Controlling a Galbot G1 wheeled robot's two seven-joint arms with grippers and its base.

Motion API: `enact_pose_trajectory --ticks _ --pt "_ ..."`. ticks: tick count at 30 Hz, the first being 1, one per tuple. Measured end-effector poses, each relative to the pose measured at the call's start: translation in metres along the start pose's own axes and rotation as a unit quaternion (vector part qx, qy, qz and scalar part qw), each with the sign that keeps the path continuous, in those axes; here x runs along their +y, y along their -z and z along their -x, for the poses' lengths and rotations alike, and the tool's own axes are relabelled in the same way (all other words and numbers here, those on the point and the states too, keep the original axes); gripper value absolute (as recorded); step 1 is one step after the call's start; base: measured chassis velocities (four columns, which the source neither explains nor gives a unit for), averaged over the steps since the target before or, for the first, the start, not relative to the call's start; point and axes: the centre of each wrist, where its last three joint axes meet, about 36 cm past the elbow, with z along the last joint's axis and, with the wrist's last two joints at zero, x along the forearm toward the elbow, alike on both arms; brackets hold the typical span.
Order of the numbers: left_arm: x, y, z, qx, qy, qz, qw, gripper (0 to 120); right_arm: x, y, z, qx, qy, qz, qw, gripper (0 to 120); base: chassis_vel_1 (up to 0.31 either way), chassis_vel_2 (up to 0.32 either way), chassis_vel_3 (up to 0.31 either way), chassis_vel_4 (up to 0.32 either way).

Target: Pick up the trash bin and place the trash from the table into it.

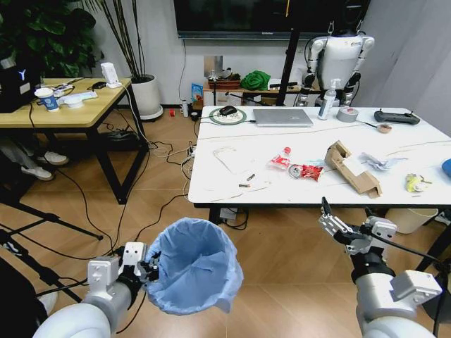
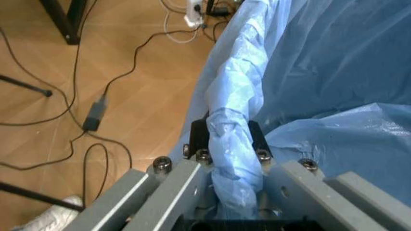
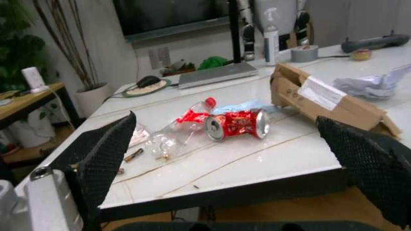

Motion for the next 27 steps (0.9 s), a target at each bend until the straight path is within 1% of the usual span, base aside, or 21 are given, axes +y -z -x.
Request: enact_pose_trajectory --ticks 1,2,5,6,7,9,12,13,17,20,25,27 --pt "0.0 -0.003 -0.001 0.007 -0.001 -0.001 1.0 0 -0.004 0.001 0.007 0.004 0.009 0.003 1.0 100 0.0 0.0 0.0 0.0" --pt "0.0 -0.004 -0.001 0.016 -0.011 -0.002 0.9998 0 -0.012 0.001 0.023 0.016 0.022 -0.002 1.0 100 0.0 0.0 0.0 0.0" --pt "0.0 0.0 0.0 0.017 -0.023 -0.001 0.9996 0 -0.019 -0.002 0.034 0.025 0.025 -0.012 0.999 100 0.0 0.0 0.0 0.0" --pt "0.001 0.004 0.0 0.016 -0.034 0.001 0.9993 0 -0.024 -0.002 0.045 0.032 0.024 -0.023 0.999 100 0.0 0.0 0.0 0.0" --pt "0.001 0.004 0.0 0.016 -0.034 0.001 0.9993 0 -0.024 -0.002 0.045 0.032 0.024 -0.023 0.999 100 0.0 0.0 0.0 0.0" --pt "0.001 0.006 0.001 0.013 -0.039 0.004 0.9992 0 -0.029 -0.002 0.061 0.048 0.02 -0.037 0.998 100 0.0 0.0 0.0 0.0" --pt "0.002 0.009 0.001 0.011 -0.042 0.006 0.999 0 -0.028 -0.002 0.081 0.056 0.03 -0.031 0.998 100 0.0 0.0 0.0 0.0" --pt "0.002 0.009 0.001 0.011 -0.042 0.006 0.999 0 -0.028 -0.002 0.081 0.056 0.03 -0.031 0.998 100 0.0 0.0 0.0 0.0" --pt "0.002 0.014 0.002 0.004 -0.042 0.012 0.999 0 -0.027 0.003 0.101 0.063 0.062 -0.011 0.996 100 0.0 0.0 0.0 0.0" --pt "0.002 0.014 0.002 0.005 -0.043 0.01 0.999 0 -0.028 0.005 0.113 0.066 0.076 -0.01 0.995 100 0.0 0.0 0.0 0.0" --pt "0.001 0.011 0.002 0.011 -0.044 0.004 0.999 0 -0.023 0.025 0.152 0.073 0.096 0.012 0.993 100 0.0 0.0 0.0 0.0" --pt "0.001 0.011 0.001 0.011 -0.044 0.003 0.999 0 -0.02 0.028 0.157 0.076 0.097 0.019 0.992 100 0.0 0.0 0.0 0.0"
